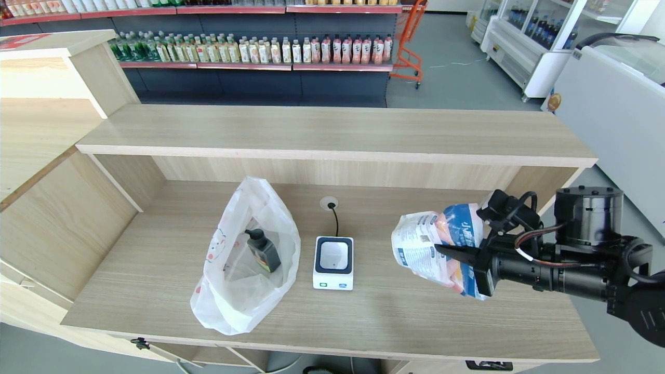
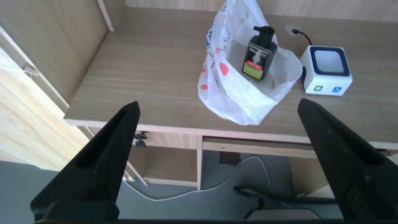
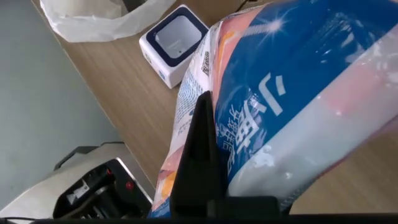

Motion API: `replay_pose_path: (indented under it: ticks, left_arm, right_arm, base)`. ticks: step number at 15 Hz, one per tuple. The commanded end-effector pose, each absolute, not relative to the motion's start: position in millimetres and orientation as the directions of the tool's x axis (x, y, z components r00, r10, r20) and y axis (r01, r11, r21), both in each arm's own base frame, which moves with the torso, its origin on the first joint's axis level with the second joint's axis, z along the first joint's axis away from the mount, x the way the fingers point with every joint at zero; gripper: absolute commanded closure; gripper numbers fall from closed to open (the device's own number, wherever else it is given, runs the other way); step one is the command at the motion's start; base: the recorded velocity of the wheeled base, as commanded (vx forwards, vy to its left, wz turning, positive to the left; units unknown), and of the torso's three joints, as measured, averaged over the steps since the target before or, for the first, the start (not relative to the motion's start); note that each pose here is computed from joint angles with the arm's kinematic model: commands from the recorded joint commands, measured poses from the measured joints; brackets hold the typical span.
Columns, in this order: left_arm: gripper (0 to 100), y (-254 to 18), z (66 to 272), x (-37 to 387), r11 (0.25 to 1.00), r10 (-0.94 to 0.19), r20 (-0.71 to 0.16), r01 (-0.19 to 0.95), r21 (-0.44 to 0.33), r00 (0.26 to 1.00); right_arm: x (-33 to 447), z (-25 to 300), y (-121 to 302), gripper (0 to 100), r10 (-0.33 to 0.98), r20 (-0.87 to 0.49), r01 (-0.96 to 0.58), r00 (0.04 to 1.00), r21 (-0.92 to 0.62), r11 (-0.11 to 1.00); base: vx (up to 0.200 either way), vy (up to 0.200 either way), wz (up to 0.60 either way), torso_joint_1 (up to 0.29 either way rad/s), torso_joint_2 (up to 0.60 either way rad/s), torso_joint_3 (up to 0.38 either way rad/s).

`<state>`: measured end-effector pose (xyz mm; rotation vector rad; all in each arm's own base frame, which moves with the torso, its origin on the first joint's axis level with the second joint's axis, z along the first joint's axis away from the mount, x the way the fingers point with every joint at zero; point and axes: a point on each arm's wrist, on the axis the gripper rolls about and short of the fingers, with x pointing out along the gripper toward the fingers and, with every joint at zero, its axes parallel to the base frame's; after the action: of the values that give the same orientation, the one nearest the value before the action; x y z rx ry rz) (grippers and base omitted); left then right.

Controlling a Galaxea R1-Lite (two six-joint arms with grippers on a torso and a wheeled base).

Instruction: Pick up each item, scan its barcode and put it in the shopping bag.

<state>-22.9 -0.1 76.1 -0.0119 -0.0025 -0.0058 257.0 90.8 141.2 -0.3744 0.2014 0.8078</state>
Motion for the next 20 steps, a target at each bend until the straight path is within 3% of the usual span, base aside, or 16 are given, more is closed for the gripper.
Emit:
replay_pose_path:
  ticks: [1, 8, 20]
  left_arm:
    - [0, -0.1, 76.1, -22.9, 1.000, -0.006, 0.003, 0.006, -0.012, 1.000]
    - [0, -0.1, 76.1, -22.9, 1.000, -0.006, 0.003, 0.006, -0.006, 1.000]
    - [0, -0.2, 76.1, -22.9, 1.000, -0.008, 0.003, 0.008, -0.006, 1.000]
  right_arm:
    - [257.8, 135.7, 90.1, 100, 0.662, -0.333, -0.739, 0.672, -0.238, 0.630]
    - [254.7, 130.6, 86.6, 100, 0.653, -0.353, -0.738, 0.670, -0.225, 0.636]
    - [260.4, 124.4, 95.3, 100, 0.679, -0.364, -0.766, 0.638, -0.212, 0.607]
  base:
    - [0.000, 0.000, 0.00, 0.000, 0.00, 0.000]
    - [0.000, 0.000, 0.00, 0.000, 0.00, 0.000]
    - [0.000, 0.183, 0.00, 0.001, 0.00, 0.001]
